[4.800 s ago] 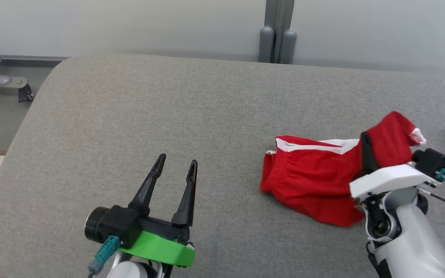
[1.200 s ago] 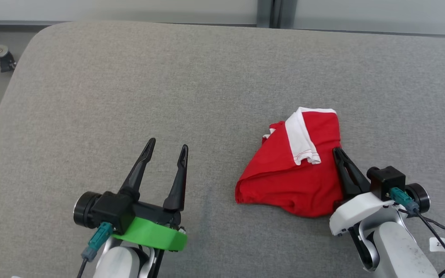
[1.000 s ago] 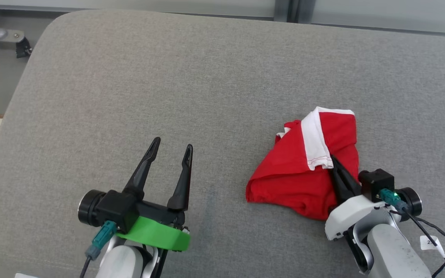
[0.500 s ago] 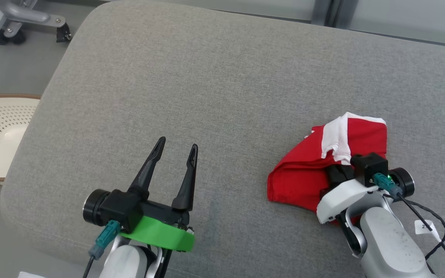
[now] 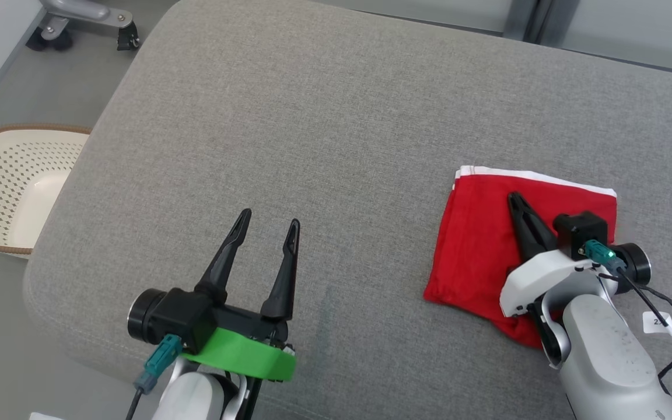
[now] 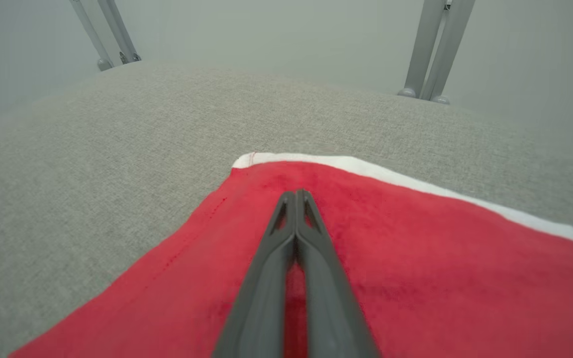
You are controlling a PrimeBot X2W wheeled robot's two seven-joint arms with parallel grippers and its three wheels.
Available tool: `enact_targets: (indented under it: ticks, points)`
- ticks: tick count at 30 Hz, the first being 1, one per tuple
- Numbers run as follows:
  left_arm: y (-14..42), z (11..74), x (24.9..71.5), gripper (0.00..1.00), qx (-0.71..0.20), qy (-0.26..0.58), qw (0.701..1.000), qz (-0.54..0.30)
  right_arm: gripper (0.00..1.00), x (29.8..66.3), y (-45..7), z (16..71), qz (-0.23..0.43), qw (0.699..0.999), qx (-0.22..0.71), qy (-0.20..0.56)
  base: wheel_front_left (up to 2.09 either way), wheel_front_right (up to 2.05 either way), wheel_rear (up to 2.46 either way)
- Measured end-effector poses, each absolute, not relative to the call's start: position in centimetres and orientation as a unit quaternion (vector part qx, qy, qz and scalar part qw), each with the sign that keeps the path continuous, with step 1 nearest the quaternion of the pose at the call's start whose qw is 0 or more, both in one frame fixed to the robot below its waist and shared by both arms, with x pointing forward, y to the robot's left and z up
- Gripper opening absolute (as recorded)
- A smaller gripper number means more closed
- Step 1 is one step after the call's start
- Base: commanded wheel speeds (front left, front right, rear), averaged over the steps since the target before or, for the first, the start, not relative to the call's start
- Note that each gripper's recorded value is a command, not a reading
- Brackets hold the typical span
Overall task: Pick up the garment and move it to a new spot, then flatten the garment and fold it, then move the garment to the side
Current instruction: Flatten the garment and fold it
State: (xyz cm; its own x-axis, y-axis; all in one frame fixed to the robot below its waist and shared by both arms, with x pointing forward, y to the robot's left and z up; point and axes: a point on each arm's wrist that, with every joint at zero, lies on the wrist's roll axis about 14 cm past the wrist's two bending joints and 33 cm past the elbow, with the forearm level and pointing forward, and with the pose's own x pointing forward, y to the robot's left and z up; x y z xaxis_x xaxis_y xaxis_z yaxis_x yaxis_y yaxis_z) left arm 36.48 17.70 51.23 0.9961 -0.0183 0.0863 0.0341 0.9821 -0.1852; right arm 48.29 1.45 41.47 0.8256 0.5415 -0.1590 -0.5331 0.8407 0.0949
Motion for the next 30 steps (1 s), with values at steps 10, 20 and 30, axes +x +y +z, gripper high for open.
enact_targets:
  ticks: [10, 20, 30]
  points:
    - [16.5, 50.9, 37.6, 1.00, -0.098, -0.039, 0.994, -0.033, 0.00, 47.3, 0.2, 38.5, 0.265, 0.953, 0.023, 0.146, 0.00, 0.00, 0.00]
    - [14.8, 51.5, 39.2, 1.00, -0.090, -0.051, 0.992, -0.068, 0.00, 48.0, -2.7, 45.6, 0.227, 0.970, 0.077, 0.037, 0.00, 0.00, 0.00]
    - [12.8, 52.8, 40.3, 1.00, -0.097, -0.073, 0.988, -0.100, 0.00, 44.6, -10.6, 48.2, 0.141, 0.987, 0.072, -0.008, 0.00, 0.00, 0.00]
